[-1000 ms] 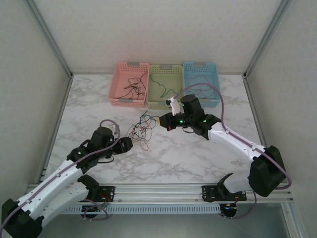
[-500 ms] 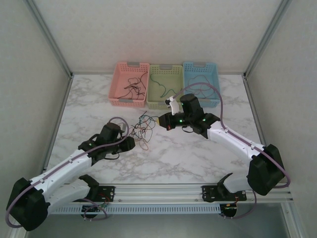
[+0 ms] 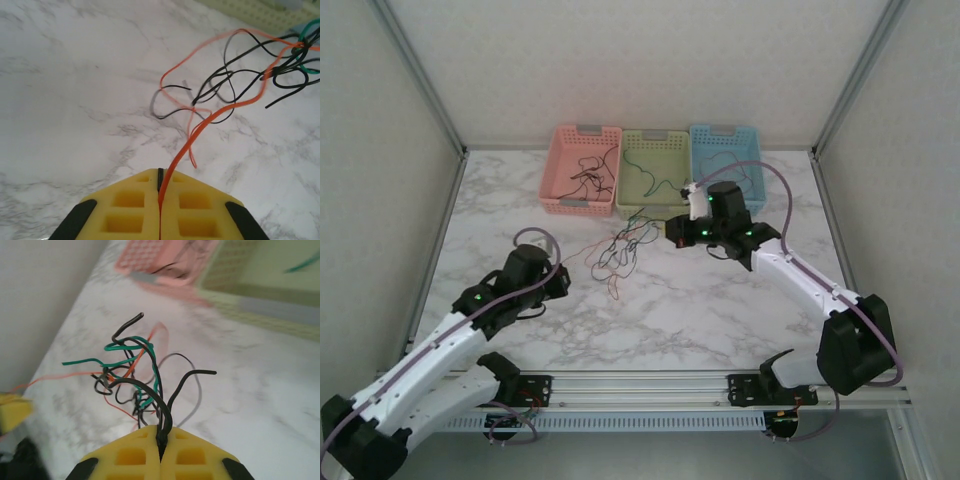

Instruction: Untangle the cables

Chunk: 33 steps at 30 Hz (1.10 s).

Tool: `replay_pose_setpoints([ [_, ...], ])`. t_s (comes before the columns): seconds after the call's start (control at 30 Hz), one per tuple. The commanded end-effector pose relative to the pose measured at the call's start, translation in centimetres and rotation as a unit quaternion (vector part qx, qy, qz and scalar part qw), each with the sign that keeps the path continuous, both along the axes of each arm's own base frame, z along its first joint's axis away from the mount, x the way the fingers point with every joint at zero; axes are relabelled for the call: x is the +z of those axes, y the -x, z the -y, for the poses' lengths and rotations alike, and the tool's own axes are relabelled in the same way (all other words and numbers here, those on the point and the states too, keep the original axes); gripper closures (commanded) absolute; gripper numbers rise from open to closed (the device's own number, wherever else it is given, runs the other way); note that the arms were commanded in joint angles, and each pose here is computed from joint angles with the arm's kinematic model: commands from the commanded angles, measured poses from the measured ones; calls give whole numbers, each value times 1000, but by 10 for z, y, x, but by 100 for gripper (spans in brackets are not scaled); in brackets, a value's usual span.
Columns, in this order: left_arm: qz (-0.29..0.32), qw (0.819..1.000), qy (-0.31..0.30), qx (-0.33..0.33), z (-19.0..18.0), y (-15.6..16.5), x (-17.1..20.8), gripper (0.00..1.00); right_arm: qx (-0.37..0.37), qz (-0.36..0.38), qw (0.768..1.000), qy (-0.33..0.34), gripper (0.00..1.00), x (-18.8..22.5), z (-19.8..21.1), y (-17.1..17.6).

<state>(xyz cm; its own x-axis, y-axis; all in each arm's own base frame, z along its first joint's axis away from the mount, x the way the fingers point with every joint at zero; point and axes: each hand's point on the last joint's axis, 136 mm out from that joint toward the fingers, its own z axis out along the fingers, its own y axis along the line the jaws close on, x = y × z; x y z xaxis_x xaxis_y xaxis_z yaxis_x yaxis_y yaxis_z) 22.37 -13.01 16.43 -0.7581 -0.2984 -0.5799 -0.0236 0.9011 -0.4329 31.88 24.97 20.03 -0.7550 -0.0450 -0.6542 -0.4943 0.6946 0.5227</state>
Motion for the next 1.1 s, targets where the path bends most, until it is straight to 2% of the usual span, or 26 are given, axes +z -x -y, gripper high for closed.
replay_pose_setpoints([
  [0.0, 26, 996, -42, 73, -43, 8, 26, 100, -88, -16, 995, 50, 100, -24, 47, -16],
  [0.1, 63, 992, -32, 102, -61, 18, 53, 100, -159, -43, 982, 90, 100, -49, 82, -26],
  [0.2, 92, 988, -21, 122, -76, 29, 76, 100, -200, -65, 971, 115, 100, -68, 104, -28],
  [0.33, 125, 982, -11, 141, -95, 44, 103, 100, -236, -82, 958, 139, 100, -85, 124, -27],
  [0.43, 134, 982, -14, 134, -98, 50, 114, 100, -234, -88, 959, 132, 100, -89, 124, -25],
  [0.6, 131, 988, 18, 80, -71, 43, 118, 100, -220, -73, 968, 95, 100, -73, 114, -22],
  [0.73, 128, 990, 33, 42, -46, 29, 129, 100, -212, -70, 970, 91, 100, -66, 112, -19],
  [1.07, 164, 985, 43, -30, 7, -17, 205, 100, -219, -93, 966, 100, 100, -78, 118, -6],
])
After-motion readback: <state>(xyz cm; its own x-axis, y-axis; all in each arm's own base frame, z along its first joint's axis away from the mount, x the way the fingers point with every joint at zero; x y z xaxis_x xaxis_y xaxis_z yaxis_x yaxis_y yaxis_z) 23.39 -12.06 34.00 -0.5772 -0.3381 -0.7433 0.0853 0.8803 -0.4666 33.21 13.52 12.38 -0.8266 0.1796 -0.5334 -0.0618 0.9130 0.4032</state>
